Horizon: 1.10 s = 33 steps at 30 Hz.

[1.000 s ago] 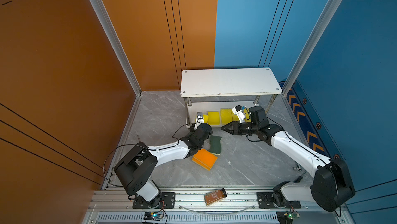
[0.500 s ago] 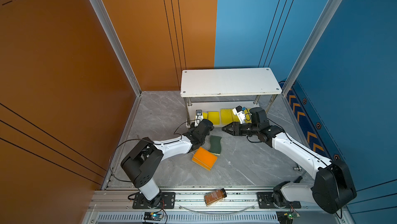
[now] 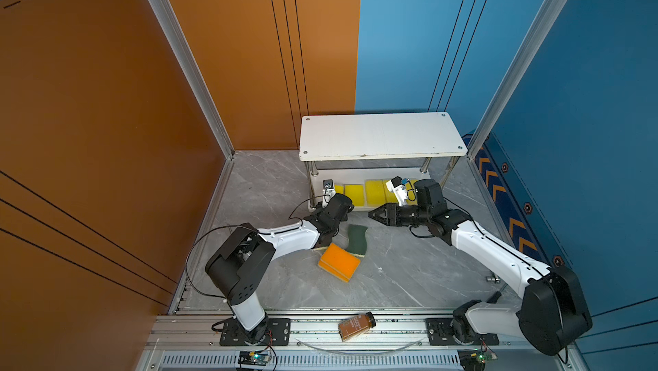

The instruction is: Place and organize the cleaning sponges onto the shelf

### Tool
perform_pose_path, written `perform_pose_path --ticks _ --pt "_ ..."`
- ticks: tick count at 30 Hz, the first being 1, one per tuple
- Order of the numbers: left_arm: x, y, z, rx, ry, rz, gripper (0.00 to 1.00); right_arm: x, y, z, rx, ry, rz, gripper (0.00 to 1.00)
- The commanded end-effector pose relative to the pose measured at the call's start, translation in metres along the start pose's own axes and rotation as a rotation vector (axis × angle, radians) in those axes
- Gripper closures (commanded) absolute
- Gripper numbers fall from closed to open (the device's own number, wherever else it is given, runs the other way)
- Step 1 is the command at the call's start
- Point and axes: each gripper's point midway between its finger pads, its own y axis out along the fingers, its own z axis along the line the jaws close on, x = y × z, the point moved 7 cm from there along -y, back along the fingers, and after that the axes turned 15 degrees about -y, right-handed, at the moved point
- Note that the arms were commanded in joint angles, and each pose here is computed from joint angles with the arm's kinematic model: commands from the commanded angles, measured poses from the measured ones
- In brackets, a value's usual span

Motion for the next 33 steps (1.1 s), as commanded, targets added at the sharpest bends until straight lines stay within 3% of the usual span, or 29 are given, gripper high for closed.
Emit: perform_pose_path --ticks 1,33 --pt "0.000 0.005 0.000 0.012 -0.004 0.027 0.50 0.003 -0.005 0.002 0.008 -0.010 -0.030 0.59" --pt "-0.009 0.022 0.008 0.052 -0.038 0.114 0.49 0.000 -0.004 -0.004 0.014 0.002 -0.035 0.58"
